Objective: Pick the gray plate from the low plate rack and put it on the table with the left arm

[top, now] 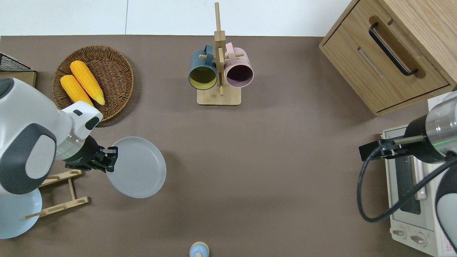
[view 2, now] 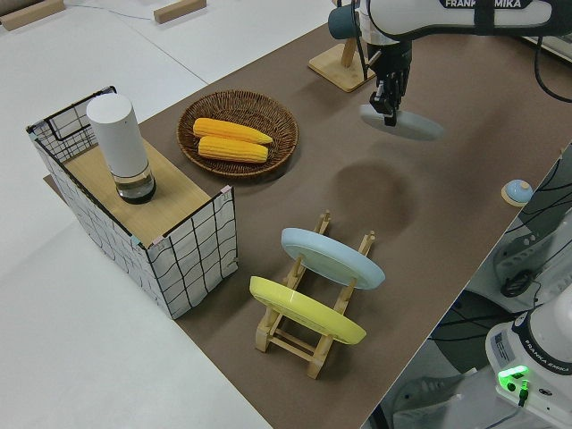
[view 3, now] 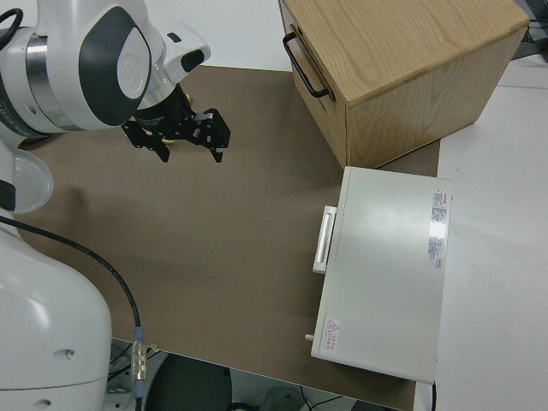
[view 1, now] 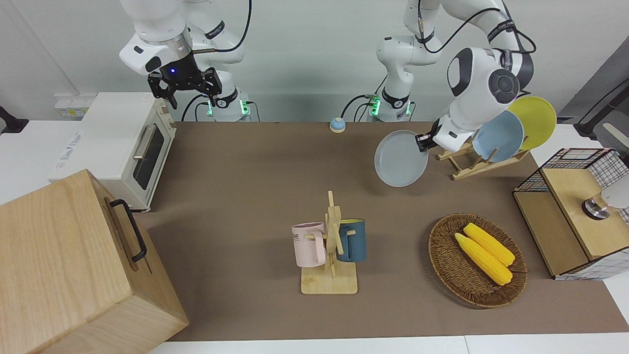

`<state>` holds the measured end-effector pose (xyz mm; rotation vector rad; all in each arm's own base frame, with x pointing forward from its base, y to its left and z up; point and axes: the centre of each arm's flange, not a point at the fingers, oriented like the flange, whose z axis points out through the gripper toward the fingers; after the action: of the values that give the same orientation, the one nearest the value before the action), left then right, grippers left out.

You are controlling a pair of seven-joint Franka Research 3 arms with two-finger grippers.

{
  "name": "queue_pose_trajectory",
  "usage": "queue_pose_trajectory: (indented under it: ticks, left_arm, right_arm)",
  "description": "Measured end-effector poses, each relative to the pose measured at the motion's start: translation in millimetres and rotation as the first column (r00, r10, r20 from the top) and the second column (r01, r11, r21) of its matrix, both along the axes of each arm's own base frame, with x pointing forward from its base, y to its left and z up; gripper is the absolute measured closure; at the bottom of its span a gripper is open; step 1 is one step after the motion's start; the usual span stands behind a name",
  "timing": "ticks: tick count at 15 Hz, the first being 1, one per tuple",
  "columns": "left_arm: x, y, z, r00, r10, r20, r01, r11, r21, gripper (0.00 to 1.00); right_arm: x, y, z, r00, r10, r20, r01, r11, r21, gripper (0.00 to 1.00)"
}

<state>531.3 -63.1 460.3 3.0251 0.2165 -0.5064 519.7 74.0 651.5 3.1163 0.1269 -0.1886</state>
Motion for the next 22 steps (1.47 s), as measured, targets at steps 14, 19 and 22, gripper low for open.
queue_pose_trajectory:
  ticks: [14,19,22]
  left_arm:
    - [-3.5,-30,-45,0.9995,-0.010,-0.031,0.009,0.999,-0.044,0.06]
    - [12.4,-21,-8,0.9956,-0.055,0.076,0.051,0.998,0.048,0.00]
    - [25.3,-17,17,0.9815,-0.072,0.177,0.058,0.995,0.086,0.00]
  right_arm:
    - [0.0,0,0,1.000,0.000,0.000,0.000,1.000,0.000,0.01]
    - [0.0,0,0,1.000,0.000,0.000,0.000,1.000,0.000,0.01]
    - [0.0,0,0,1.000,0.000,0.000,0.000,1.000,0.000,0.01]
